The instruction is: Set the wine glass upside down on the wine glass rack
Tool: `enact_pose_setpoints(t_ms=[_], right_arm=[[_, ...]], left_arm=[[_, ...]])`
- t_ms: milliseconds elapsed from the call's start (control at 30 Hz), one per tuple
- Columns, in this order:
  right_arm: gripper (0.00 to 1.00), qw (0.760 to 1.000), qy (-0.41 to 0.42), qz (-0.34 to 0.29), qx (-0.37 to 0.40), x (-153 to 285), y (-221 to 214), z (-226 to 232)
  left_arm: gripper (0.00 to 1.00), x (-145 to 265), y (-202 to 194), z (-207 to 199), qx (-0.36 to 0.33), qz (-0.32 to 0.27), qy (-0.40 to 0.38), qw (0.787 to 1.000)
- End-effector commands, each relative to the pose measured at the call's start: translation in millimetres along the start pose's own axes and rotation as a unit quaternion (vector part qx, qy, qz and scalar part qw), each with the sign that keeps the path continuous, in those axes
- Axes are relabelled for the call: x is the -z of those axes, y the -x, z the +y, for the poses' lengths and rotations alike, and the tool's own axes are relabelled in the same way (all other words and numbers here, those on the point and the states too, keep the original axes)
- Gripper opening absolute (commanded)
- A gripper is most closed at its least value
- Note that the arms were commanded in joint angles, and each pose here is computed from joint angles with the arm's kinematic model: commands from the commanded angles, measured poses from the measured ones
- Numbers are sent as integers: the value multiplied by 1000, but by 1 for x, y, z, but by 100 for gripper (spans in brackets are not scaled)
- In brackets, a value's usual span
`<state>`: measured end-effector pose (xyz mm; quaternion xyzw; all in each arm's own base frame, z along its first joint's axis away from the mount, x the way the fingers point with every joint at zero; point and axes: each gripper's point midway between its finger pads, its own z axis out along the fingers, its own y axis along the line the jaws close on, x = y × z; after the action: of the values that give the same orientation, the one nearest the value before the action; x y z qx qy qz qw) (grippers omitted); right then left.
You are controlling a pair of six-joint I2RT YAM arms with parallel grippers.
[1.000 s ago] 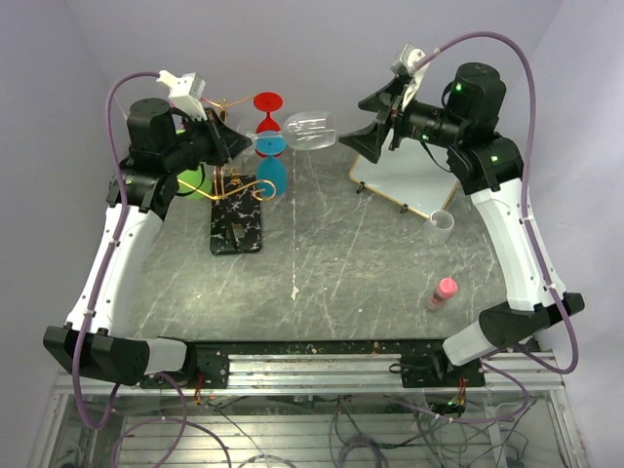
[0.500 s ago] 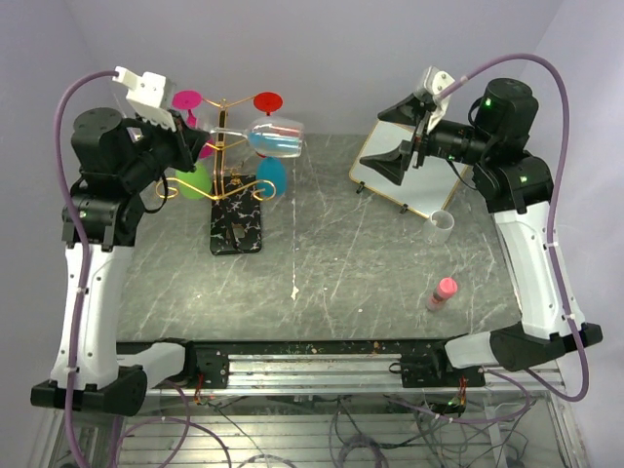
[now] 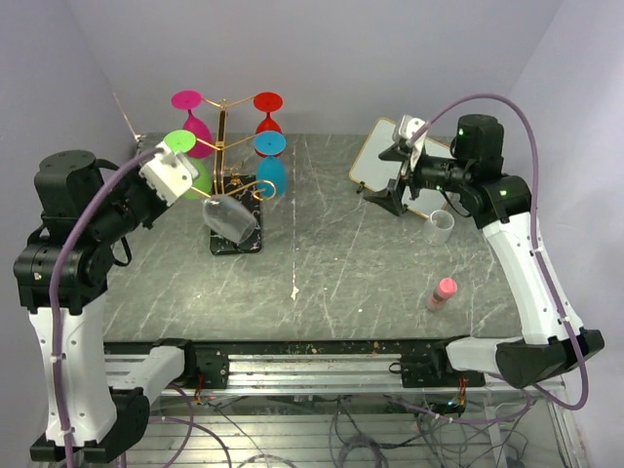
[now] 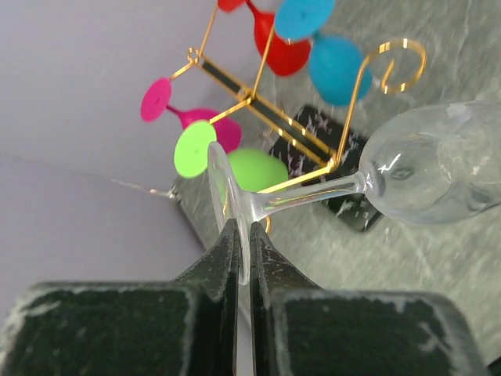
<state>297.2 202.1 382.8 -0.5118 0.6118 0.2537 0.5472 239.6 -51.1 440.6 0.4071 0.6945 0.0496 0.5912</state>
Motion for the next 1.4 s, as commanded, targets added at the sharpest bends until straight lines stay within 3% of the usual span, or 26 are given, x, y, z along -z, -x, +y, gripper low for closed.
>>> enact_pose_setpoints(t_ms=[0,467,933,1367], right_arm=[[100,999,7,22,25,2,-25,11],[100,998,46,31,10,-9,-111,55],[100,998,68,2,-7,-7,-112,70],[100,999,51,-2,-12,-3,-112,60]], left_arm=[[7,13,-39,-6,-98,76,-20,992],[7,-8,-79,0,-203,126,-33,970],[7,-51,-72,12,-230,80,-33,969],[7,-80,-90,38,-221,111,26,969]])
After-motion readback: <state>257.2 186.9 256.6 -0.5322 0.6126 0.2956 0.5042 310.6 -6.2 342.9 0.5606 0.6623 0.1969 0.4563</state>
